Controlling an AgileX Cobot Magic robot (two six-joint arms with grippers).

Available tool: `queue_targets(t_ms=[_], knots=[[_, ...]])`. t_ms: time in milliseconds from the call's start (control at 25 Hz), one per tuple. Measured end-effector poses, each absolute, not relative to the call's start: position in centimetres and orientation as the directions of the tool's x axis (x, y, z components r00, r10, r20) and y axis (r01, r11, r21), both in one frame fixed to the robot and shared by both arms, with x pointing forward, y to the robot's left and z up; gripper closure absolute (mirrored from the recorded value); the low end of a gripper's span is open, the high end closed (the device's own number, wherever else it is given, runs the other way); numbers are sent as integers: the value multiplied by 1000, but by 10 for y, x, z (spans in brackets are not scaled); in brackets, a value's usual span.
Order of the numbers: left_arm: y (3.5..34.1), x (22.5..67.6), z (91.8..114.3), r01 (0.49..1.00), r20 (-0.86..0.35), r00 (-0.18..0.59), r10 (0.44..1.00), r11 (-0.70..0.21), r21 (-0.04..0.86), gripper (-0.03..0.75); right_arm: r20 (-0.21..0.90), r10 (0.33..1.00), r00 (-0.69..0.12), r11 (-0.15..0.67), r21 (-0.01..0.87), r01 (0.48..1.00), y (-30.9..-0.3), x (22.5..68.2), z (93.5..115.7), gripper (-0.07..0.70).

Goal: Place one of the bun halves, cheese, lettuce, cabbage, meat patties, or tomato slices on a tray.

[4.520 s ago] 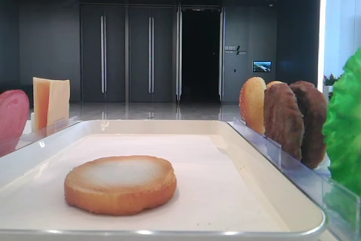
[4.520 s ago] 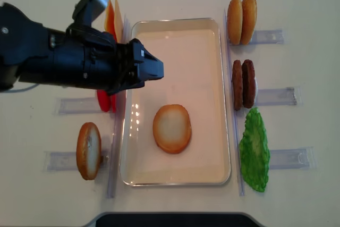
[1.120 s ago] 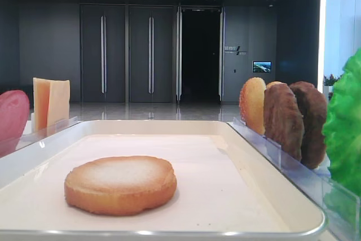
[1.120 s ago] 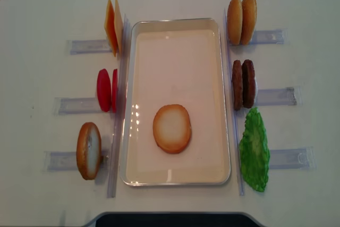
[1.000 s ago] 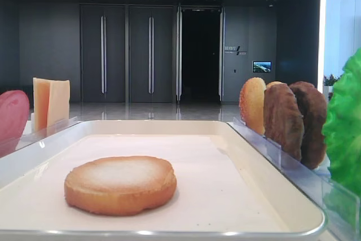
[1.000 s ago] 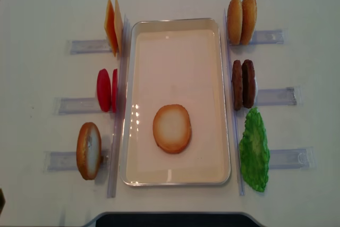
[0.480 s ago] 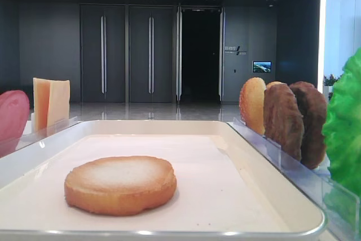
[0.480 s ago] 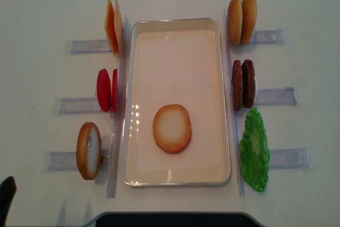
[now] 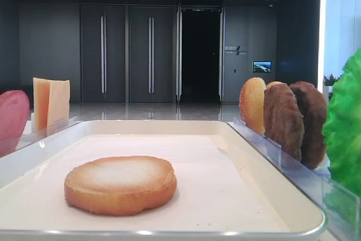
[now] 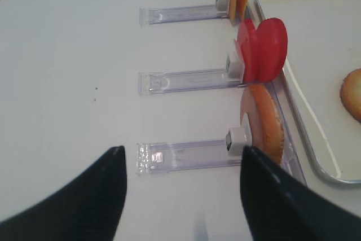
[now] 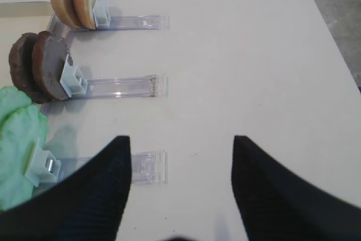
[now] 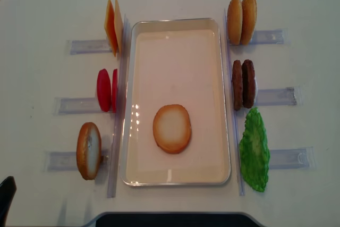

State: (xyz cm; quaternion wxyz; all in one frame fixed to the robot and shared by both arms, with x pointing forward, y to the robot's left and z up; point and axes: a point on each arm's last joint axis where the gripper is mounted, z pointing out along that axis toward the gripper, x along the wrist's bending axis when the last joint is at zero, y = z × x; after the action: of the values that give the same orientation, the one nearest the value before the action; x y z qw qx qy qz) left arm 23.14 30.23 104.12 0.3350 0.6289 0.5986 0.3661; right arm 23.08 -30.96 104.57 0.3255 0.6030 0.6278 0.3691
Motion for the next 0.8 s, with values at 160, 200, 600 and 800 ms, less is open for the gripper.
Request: queue_targets(t_ms=[160,200,600,800], knots=[[302,231,1041,508,59,15,998,-59,860,234,36,997,-61,0,856,517,-310,231,1046,223],[302,231,1041,508,59,15,998,-59,860,236,36,997,-61,0,856,517,-310,231,1046,223],[302,231,1041,507,59,15,998,-59,860,321,36,997,-61,0,856,517,-310,231,1046,223],[302,231,1041,507,59,15,998,-59,860,376,36,997,-61,0,856,517,-310,231,1046,223]])
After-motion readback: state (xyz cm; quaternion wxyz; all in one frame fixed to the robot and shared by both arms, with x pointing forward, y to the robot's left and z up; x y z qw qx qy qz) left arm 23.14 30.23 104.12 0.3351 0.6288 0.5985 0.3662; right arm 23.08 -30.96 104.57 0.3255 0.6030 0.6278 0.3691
